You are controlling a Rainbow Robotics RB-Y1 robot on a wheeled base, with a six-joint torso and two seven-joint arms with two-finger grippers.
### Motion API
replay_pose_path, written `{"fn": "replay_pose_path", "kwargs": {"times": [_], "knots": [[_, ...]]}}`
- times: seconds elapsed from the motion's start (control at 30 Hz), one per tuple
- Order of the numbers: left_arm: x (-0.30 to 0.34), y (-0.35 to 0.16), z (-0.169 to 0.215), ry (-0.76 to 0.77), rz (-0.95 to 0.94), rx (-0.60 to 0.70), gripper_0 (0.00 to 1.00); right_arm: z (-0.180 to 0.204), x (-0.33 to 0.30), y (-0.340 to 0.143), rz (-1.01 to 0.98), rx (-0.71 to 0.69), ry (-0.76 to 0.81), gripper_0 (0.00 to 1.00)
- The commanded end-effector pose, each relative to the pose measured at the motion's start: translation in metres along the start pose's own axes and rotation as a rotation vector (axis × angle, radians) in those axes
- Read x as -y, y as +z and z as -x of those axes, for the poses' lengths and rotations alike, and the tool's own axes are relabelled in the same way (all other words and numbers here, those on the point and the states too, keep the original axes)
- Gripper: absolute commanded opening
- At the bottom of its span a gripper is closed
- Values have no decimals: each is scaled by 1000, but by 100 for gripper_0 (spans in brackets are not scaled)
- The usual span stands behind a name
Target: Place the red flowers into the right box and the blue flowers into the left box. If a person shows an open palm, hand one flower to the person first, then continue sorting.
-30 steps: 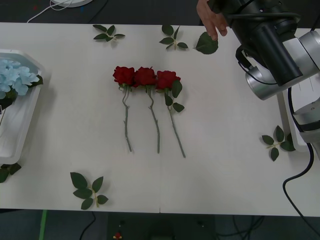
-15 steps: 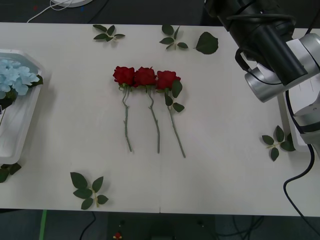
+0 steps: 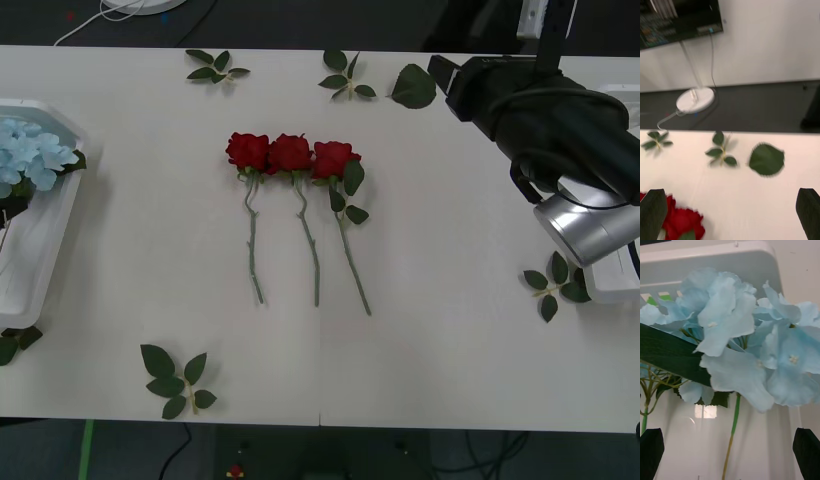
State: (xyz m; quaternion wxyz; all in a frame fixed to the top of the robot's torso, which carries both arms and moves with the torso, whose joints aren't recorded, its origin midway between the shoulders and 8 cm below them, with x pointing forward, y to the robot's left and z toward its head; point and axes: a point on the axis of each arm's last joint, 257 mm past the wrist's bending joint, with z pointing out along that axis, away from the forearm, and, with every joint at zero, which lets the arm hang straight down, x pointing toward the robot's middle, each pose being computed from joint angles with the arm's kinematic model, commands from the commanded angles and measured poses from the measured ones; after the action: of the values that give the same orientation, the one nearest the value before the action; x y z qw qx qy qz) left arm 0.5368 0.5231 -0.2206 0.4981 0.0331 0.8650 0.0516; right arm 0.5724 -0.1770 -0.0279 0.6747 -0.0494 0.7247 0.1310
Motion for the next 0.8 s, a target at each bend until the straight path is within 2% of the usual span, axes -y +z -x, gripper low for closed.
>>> {"fn": "replay_pose_path", "kwargs": {"times": [0.03, 0.13, 0.27, 0.47, 0.63, 0.8], "knots": [[6, -16, 41, 76, -79, -5, 100, -21, -1, -24, -29, -132, -16, 100], [14, -23, 58, 89, -128, -32, 100, -50, -1, -35, -56, -262, 5, 100], [21, -38, 93, 106, -184, -36, 100, -95, 3, -52, -78, -444, -48, 100], [41, -65, 152, 156, -252, -36, 100, -136, -1, -72, -77, -620, -103, 100], [89, -76, 186, 37, -338, -112, 100, -163, -26, -67, -59, -681, -102, 100], [129, -84, 208, -122, -316, -223, 100, -190, -57, -42, -45, -717, -91, 100]]}}
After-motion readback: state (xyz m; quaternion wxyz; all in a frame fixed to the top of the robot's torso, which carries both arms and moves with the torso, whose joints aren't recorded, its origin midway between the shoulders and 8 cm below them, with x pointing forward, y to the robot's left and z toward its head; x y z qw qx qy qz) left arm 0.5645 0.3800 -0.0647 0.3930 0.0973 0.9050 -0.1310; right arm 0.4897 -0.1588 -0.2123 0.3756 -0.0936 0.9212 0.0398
